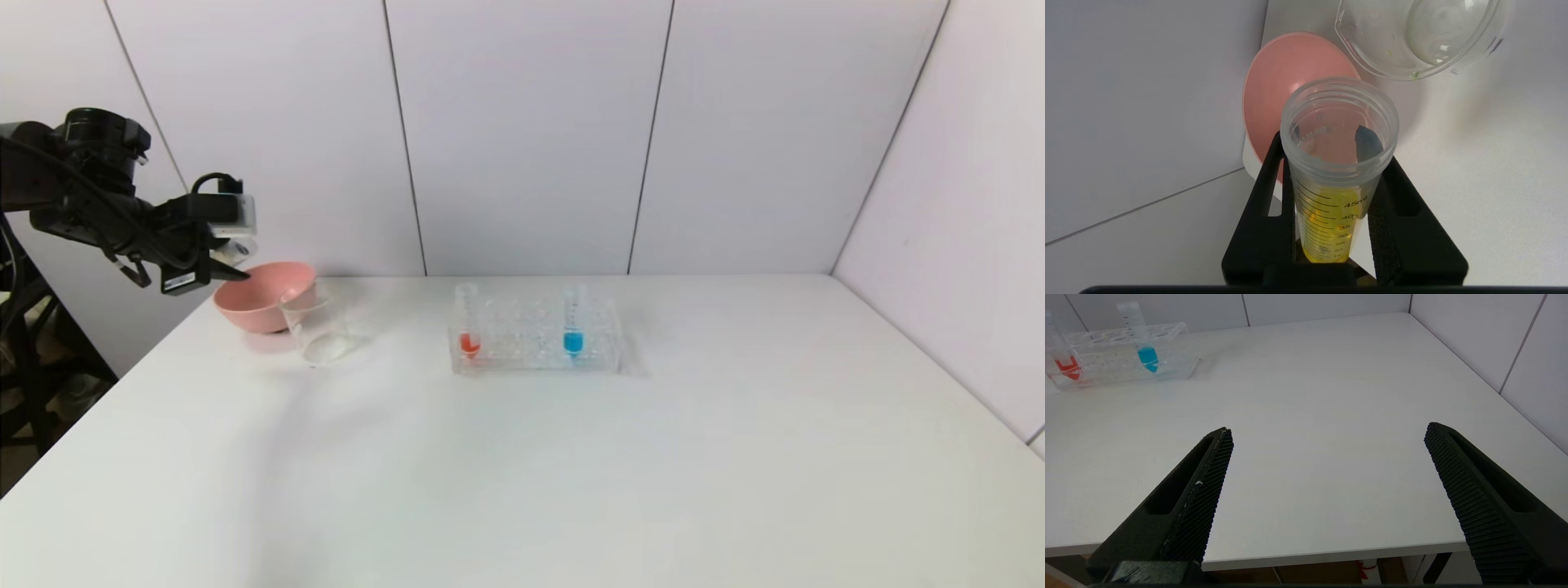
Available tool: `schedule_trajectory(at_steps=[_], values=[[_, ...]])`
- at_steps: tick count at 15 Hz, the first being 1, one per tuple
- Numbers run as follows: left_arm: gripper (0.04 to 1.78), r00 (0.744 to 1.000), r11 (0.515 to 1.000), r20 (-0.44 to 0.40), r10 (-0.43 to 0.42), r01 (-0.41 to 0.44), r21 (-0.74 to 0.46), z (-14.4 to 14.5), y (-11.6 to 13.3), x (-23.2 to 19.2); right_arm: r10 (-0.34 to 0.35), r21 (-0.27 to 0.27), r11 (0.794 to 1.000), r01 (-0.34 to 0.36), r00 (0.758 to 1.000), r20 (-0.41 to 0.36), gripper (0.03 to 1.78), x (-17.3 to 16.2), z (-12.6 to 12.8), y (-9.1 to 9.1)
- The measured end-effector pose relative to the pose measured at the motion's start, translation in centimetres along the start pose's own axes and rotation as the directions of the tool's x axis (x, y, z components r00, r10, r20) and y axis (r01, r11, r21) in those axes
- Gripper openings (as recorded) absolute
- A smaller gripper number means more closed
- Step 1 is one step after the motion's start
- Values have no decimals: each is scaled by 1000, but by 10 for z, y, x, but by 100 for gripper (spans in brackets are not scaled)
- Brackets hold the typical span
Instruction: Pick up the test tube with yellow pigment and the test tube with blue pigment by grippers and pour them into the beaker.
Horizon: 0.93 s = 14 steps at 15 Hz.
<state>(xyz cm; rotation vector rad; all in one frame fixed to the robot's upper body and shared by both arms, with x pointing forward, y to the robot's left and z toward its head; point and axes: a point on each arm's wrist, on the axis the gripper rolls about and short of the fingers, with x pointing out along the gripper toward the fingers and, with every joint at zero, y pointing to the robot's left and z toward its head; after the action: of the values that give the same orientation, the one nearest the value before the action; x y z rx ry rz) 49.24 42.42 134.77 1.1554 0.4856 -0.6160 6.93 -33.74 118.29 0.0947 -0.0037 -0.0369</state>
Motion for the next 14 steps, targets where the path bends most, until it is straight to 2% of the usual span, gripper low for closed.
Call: schedule_trajectory(at_steps=[9,14], values=[[51,996,999,-85,18,-16,31,11,0,6,0,0,1000,0,1000,0,171,0,0,0],[51,993,994,-117,33,-21,106,17,0,15,0,0,1000,0,1000,0,171,0,0,0]])
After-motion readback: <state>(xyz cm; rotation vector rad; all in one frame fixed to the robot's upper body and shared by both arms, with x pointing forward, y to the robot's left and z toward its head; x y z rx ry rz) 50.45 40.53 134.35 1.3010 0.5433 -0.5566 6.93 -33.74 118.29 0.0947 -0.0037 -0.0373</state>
